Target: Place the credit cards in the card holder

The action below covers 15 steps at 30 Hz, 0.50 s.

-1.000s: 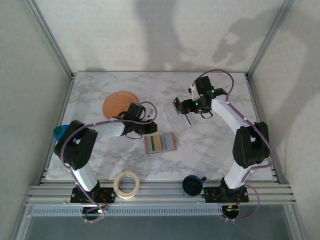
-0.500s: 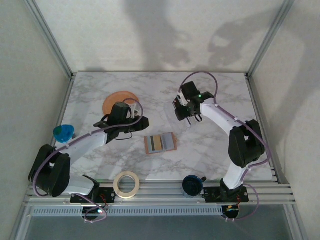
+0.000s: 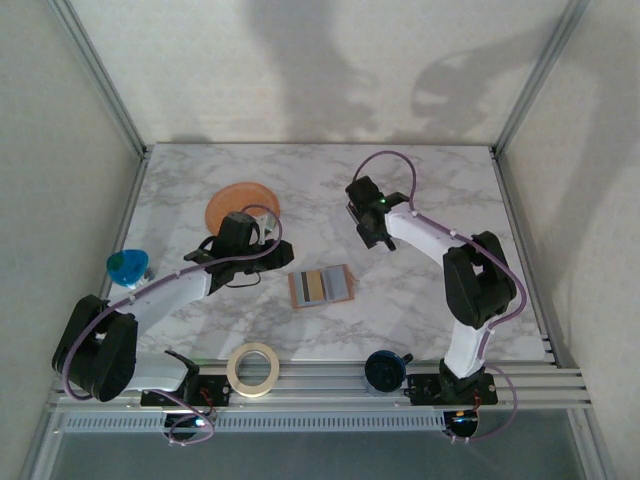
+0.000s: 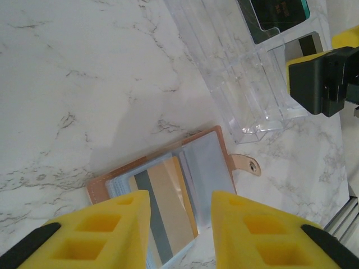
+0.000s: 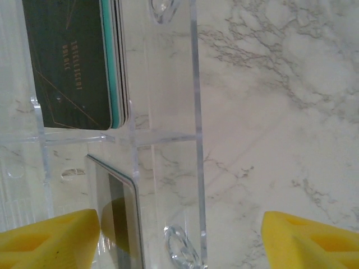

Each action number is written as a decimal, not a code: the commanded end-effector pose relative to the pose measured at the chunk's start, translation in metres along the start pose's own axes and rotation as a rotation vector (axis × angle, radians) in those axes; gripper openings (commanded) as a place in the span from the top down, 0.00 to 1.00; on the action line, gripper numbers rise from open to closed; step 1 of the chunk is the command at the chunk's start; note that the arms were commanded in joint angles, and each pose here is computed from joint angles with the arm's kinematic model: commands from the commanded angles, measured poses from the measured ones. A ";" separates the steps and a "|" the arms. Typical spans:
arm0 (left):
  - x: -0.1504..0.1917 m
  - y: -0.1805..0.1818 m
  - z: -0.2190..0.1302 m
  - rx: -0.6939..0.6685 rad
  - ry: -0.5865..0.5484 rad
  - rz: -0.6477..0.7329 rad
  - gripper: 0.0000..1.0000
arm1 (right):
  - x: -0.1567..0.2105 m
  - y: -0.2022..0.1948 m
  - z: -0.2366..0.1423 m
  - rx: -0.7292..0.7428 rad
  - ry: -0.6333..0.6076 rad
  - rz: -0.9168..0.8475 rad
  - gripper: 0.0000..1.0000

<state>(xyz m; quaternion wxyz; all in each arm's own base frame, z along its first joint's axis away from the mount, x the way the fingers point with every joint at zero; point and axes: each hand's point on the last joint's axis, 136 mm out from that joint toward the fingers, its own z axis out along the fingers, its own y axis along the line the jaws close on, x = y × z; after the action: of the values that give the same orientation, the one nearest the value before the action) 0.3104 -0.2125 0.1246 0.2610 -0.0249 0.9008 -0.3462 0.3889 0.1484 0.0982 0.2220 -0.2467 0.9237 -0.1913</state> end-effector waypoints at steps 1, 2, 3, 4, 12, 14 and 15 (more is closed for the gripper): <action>-0.006 0.001 0.000 -0.008 -0.010 0.001 0.67 | -0.005 -0.020 -0.012 0.084 -0.045 0.018 0.28; -0.007 0.001 0.001 -0.010 -0.011 0.001 0.67 | -0.006 -0.020 -0.013 0.083 -0.052 0.020 0.28; -0.007 0.001 0.000 -0.008 -0.016 -0.002 0.67 | -0.007 -0.021 -0.014 0.086 -0.053 0.021 0.29; -0.007 0.001 0.001 -0.003 -0.019 -0.007 0.67 | -0.006 -0.022 -0.014 0.093 -0.050 0.021 0.29; -0.005 0.001 0.004 0.008 -0.013 -0.031 0.68 | -0.010 -0.022 -0.016 0.093 -0.060 0.019 0.39; -0.004 0.001 0.004 0.007 -0.005 -0.029 0.68 | -0.009 -0.022 -0.017 0.090 -0.072 0.023 0.43; -0.004 0.001 0.004 0.006 -0.002 -0.025 0.68 | -0.009 -0.022 -0.017 0.083 -0.076 0.026 0.45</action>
<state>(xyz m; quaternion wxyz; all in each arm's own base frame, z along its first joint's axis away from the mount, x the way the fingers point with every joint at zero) 0.3124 -0.2137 0.1204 0.2563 -0.0316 0.9014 -0.3474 0.3947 0.1425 0.1132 0.2502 -0.2397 0.9138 -0.2120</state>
